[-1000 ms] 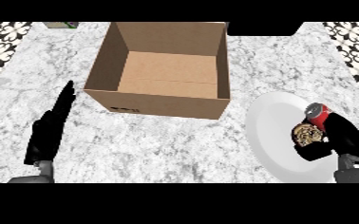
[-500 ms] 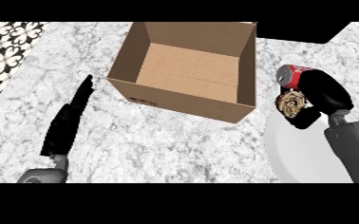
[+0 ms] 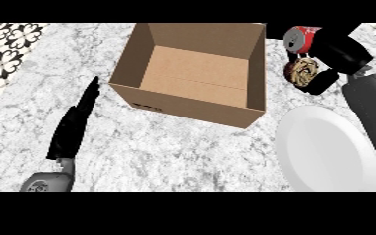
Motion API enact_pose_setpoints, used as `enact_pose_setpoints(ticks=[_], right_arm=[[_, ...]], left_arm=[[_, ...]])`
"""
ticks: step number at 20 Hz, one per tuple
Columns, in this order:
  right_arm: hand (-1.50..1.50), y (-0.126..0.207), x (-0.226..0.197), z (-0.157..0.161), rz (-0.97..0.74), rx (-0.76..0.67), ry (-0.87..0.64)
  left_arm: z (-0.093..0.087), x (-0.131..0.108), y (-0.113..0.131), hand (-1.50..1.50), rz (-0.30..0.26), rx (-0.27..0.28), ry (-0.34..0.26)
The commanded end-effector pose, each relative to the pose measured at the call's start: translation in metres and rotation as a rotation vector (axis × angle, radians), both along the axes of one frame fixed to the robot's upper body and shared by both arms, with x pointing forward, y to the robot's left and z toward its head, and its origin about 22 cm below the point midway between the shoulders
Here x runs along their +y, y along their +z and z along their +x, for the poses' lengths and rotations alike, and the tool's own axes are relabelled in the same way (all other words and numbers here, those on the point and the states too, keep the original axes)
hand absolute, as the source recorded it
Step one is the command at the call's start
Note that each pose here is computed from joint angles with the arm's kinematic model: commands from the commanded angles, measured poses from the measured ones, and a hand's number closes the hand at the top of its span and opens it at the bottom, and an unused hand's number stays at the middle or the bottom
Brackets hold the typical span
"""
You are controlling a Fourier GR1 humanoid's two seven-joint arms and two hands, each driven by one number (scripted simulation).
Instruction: Pick the cupcake from the plate and place it in the cardboard box
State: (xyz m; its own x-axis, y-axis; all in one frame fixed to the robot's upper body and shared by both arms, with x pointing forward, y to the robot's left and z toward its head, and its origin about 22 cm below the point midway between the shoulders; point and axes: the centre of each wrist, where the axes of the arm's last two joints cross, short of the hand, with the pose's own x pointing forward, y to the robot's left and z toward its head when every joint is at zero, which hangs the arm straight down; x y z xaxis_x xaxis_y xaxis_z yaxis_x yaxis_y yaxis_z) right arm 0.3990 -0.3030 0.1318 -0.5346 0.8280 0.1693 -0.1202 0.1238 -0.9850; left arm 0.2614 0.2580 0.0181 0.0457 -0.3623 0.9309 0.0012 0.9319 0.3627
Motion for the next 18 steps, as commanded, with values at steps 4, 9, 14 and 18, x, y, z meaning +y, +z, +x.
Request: enact_pose_setpoints(ticks=[4, 9, 14, 18], right_arm=[[1.50, 0.035, 0.017, 0.035, 0.396, 0.017, 0.301], [1.50, 0.059, 0.029, 0.053, 0.516, 0.075, 0.447], [1.50, 0.074, 0.087, 0.066, 0.541, 0.110, 0.530], [1.50, 0.083, 0.103, 0.072, 0.544, 0.128, 0.511]], left_arm=[[0.002, 0.008, 0.005, 0.00, 0.002, 0.003, 0.028], [-0.006, 0.011, -0.003, 0.00, 0.010, 0.021, 0.062], [-0.005, 0.012, -0.010, 0.00, -0.002, 0.045, 0.081], [-0.013, 0.027, -0.011, 0.00, 0.002, 0.032, 0.105]])
